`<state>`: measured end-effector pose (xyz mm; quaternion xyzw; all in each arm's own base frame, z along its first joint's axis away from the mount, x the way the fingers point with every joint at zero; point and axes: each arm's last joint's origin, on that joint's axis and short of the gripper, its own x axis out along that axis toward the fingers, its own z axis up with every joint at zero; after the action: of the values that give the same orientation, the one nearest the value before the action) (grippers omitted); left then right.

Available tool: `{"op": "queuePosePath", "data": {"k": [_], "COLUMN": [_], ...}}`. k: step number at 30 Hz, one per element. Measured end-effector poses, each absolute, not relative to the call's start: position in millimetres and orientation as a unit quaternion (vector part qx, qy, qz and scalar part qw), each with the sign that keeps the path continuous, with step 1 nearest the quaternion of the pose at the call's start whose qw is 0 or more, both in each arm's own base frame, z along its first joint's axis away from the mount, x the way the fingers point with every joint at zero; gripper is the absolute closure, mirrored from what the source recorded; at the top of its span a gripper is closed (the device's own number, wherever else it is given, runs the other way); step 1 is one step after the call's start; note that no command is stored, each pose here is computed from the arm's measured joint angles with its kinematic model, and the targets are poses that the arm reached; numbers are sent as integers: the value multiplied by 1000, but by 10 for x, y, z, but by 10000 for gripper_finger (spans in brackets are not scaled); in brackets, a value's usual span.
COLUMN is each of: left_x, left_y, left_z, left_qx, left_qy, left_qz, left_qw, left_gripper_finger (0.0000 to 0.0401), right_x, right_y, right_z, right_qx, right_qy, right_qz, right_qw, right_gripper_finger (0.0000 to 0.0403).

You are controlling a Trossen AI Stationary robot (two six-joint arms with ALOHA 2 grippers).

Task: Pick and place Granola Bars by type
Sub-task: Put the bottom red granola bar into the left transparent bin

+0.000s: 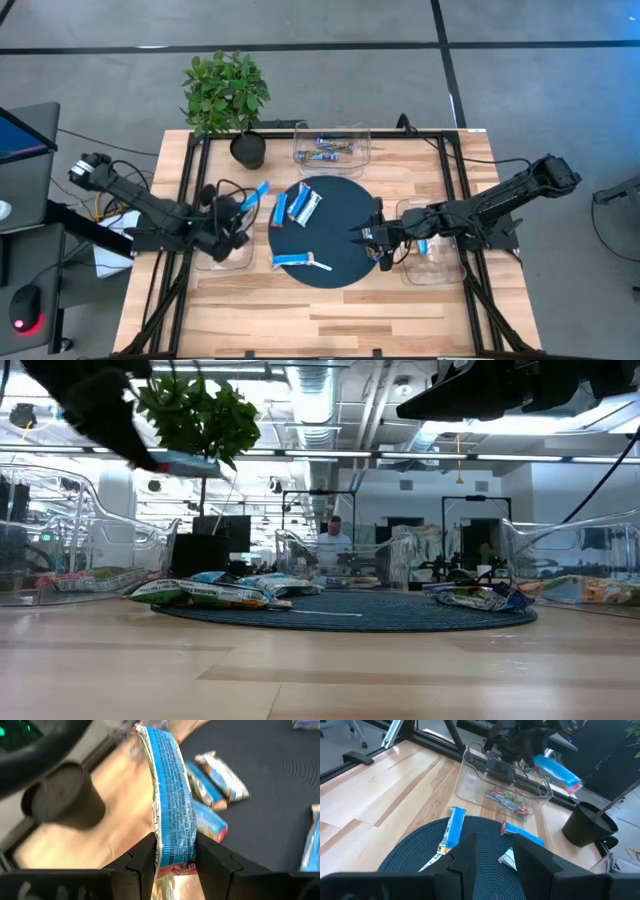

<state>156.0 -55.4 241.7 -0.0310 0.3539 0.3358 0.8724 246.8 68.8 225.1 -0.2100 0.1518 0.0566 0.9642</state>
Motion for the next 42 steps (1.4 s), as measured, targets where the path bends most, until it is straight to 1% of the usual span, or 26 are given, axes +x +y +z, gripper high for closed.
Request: {"op": "queuePosePath", "data": {"k": [7, 13, 23, 30, 37, 42], "left_x": [1385, 1268, 1062, 1003, 1000, 971], "left_y": [-661, -767, -852, -856, -857, -826], "left_z": [2287, 2273, 2254, 2248, 2246, 2249], "left_qx": [-72, -92, -140, -150, -139, -126], "left_qy": [368, 372, 390, 406, 416, 422], "left_qz": [341, 328, 337, 346, 340, 352], "left_qw": [862, 864, 845, 833, 832, 826], "left_gripper_finger": [285, 285, 285, 285, 285, 284], "right_x": [2468, 2468, 2468, 2468, 2468, 2468], "right_y": [688, 688, 688, 688, 688, 688], "right_z": [2252, 2251, 2251, 2251, 2251, 2251], "right_qx": [-209, -209, -209, -201, -201, -201], "right_qy": [151, 152, 152, 152, 152, 152], "right_qz": [56, 56, 56, 55, 55, 55], "right_qw": [964, 964, 965, 966, 966, 966], "right_gripper_finger": [285, 285, 285, 285, 285, 285]}}
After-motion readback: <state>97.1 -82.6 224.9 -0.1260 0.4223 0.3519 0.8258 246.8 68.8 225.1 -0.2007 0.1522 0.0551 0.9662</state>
